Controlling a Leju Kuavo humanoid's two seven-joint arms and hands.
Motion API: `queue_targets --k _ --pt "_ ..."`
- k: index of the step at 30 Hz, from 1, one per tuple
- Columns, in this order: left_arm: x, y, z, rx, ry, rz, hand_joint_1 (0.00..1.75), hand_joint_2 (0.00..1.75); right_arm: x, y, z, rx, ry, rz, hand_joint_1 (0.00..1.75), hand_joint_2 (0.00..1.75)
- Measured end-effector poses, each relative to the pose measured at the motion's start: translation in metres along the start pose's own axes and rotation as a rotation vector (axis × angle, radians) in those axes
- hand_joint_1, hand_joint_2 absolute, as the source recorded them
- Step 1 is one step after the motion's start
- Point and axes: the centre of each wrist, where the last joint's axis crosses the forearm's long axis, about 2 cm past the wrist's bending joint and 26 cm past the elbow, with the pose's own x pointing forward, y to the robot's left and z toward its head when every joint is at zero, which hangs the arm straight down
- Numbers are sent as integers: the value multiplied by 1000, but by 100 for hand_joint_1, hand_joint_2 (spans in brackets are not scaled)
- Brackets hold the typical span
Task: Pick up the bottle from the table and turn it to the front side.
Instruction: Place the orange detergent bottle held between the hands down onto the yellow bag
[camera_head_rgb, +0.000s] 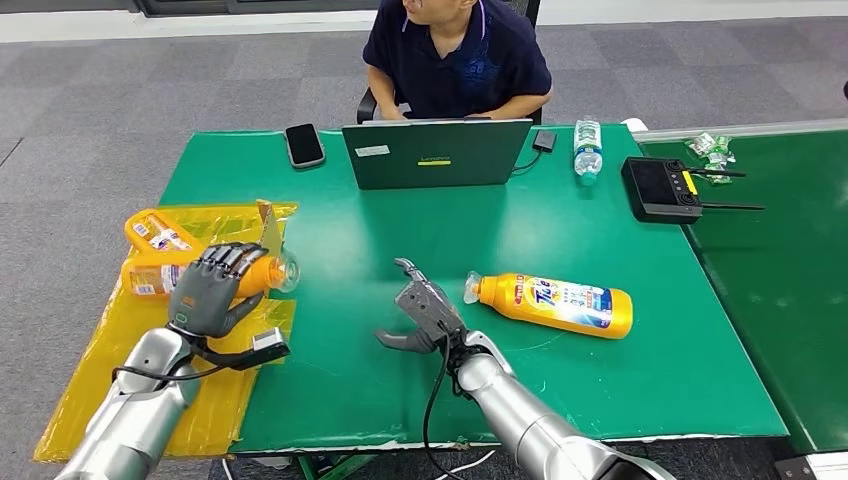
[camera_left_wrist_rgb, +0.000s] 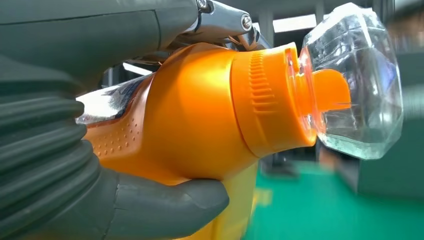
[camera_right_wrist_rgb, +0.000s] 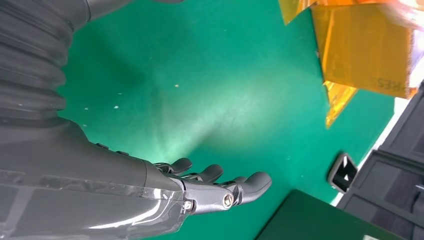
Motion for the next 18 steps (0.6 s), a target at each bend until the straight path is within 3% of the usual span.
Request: queue_targets --k 9,13,18 --pt "-4 -26 27 -166 32 -11 175 175 -8 0 8 1 24 11 0 175" --pt "-6 -27 28 -164 59 -81 2 175 -9 -1 9 -1 27 9 0 175" --pt "-4 -24 25 -129 102 -192 0 175 -11 -1 11 -2 34 -3 0 175"
